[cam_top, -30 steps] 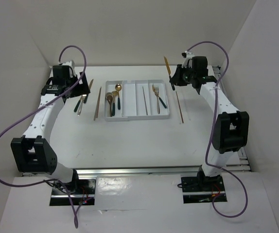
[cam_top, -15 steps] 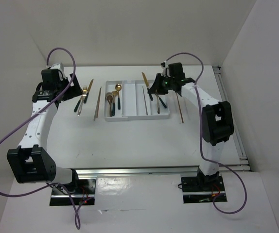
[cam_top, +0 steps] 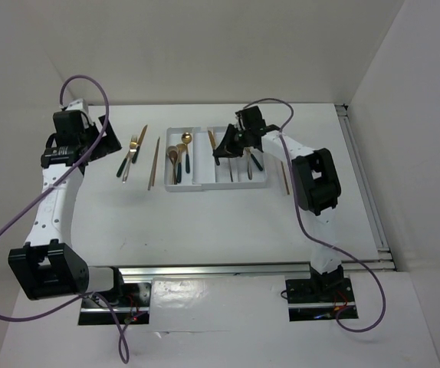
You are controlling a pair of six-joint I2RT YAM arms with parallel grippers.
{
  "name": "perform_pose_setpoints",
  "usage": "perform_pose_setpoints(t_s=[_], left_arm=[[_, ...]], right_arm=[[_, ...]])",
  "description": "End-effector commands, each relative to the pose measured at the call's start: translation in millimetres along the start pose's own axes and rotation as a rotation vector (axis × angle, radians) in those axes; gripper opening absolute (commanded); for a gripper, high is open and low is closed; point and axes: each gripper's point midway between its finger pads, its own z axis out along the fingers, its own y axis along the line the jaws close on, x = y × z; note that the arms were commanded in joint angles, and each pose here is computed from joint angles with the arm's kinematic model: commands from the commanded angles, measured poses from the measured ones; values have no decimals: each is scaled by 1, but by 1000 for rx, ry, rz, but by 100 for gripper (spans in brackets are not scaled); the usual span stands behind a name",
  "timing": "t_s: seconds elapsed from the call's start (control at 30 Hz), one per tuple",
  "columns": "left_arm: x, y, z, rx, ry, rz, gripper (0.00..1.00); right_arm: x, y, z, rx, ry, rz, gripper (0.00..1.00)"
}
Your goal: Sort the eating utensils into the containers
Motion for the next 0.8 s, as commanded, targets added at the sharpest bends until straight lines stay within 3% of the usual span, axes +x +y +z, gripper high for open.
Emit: perform_pose_setpoints(t_s=[0.0,0.33,0.43,0.5,0.6,0.77], left_arm=[[-5,5,-10,-13,-25,6,99],[-3,7,-10,-14,-16,10,99],[5,9,-4,-11,11,42,99],[19,15,6,-24,74,84,99],[36,23,22,-38,161,142,99],[70,22,72,56,342,256,95]], right_arm=[[3,13,15,-16,13,53,0],[15,28,41,-69,60,59,0],[24,26,44,-96,93,61,32],[20,32,40,-110,80,40,44],[14,37,31,-103,46,-13,53],[-12,41,2,-91,-43,-134,56]])
